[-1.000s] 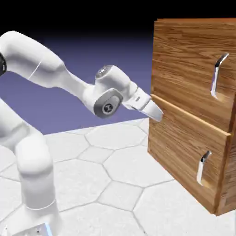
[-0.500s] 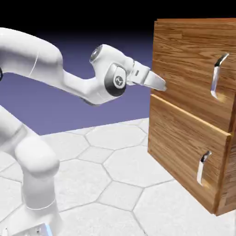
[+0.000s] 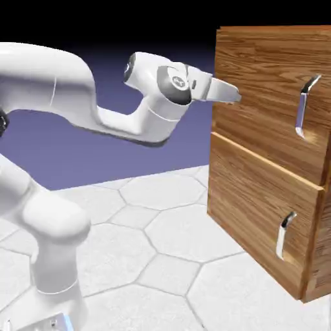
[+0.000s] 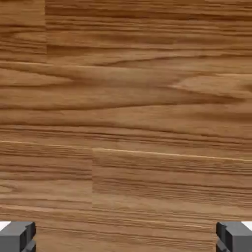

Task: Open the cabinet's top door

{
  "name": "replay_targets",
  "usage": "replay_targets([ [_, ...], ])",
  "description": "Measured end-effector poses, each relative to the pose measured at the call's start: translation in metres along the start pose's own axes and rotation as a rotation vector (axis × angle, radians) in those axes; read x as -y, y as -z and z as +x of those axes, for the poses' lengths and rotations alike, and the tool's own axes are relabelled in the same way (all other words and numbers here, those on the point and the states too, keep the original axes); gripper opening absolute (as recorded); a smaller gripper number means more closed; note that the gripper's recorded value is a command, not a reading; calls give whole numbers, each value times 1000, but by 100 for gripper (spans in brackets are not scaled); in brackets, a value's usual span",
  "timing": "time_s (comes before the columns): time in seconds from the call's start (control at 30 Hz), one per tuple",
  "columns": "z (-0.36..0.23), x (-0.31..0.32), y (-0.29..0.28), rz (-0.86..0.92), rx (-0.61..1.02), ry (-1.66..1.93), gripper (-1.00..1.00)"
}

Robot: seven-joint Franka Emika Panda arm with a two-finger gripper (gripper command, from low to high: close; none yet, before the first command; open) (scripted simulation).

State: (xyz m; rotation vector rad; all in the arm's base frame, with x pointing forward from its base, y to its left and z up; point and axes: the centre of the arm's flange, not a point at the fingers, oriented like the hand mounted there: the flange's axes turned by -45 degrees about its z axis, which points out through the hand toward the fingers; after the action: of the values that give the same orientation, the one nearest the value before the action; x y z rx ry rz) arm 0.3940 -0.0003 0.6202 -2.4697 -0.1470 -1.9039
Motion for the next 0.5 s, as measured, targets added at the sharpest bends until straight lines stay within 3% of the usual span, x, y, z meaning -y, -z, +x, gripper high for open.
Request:
replay_targets([
  [0.5,-1,-63,-15,-18,-163,-29,0],
])
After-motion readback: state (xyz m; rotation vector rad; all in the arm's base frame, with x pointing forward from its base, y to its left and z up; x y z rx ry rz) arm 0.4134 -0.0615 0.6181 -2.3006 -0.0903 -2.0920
